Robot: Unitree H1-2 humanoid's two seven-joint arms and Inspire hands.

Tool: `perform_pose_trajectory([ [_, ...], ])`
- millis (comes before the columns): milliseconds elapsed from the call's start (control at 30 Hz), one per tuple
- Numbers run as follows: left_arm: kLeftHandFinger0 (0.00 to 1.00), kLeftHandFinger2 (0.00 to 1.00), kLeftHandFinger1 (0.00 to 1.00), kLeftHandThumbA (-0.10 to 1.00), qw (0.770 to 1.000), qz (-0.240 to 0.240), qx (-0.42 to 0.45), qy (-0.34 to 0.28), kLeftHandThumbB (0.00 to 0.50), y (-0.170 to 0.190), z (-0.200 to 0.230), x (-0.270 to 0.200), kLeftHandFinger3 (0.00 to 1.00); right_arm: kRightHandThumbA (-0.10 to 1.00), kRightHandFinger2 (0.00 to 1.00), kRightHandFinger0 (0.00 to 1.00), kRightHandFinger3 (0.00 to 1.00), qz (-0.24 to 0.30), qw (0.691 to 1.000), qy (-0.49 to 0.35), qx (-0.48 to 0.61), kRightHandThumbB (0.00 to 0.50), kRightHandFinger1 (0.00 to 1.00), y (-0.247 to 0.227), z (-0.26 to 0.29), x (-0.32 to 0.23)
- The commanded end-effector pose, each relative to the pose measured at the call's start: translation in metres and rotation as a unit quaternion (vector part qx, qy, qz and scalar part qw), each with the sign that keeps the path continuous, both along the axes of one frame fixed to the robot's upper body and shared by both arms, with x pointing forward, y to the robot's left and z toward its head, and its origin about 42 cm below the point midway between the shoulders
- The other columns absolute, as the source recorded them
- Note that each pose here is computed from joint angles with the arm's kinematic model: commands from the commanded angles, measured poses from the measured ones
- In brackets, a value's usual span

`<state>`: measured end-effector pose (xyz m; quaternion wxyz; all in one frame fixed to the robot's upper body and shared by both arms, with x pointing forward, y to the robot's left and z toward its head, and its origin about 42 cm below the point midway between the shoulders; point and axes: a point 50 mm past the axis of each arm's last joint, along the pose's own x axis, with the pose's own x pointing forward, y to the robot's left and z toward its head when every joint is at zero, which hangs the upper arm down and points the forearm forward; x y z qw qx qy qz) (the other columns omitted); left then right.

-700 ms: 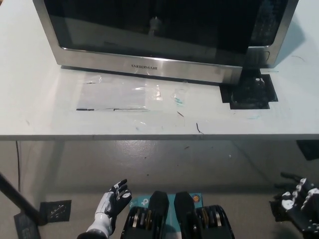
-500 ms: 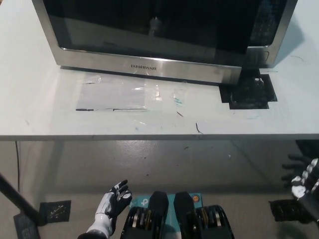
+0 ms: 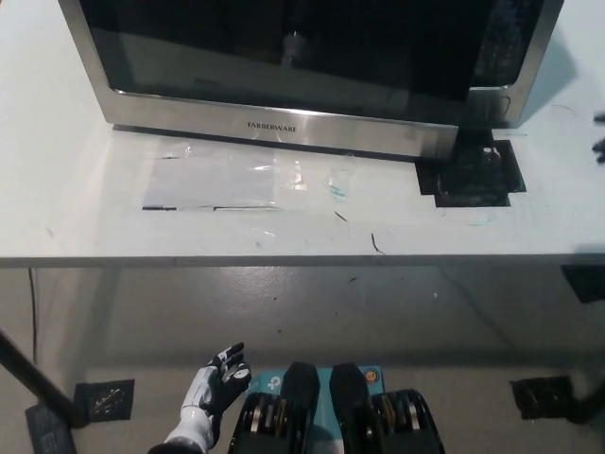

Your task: A microwave is kept infront of the robot with its door slightly ajar. The robot uses its right hand to push the door towards the left to open it.

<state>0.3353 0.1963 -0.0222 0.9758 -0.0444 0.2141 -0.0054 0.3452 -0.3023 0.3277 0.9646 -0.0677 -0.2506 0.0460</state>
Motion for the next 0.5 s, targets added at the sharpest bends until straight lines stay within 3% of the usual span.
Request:
perform_pose_trajectory([
  [0,0.93,0.97,0.95,0.22,1.000,-0.004,-0.002,-0.025,0.214,-0.003,0.012,0.011,0.89,0.16,0.48,0.32,0.62,-0.029,0.999,0.007,-0.011,0.145,0.38,-0.005,0.022,0.030],
  [100,0.91,0.95,0.92,0.24,1.000,-0.008,-0.001,-0.030,0.226,-0.004,0.011,0.011,0.86,0.17,0.48,0.31,0.64,-0.032,0.999,0.018,0.004,0.125,0.37,-0.006,0.025,0.059],
  [233,0.88,0.92,0.89,0.22,1.000,-0.003,-0.010,-0.028,0.244,-0.005,0.012,0.011,0.83,0.09,0.47,0.31,0.62,-0.037,0.999,0.030,0.003,0.129,0.37,-0.005,0.022,0.087],
  [467,0.92,0.93,0.92,0.22,1.000,-0.007,-0.005,-0.030,0.240,-0.006,0.013,0.011,0.83,0.05,0.48,0.30,0.64,-0.060,0.995,0.077,-0.024,0.142,0.37,0.006,0.007,0.132],
])
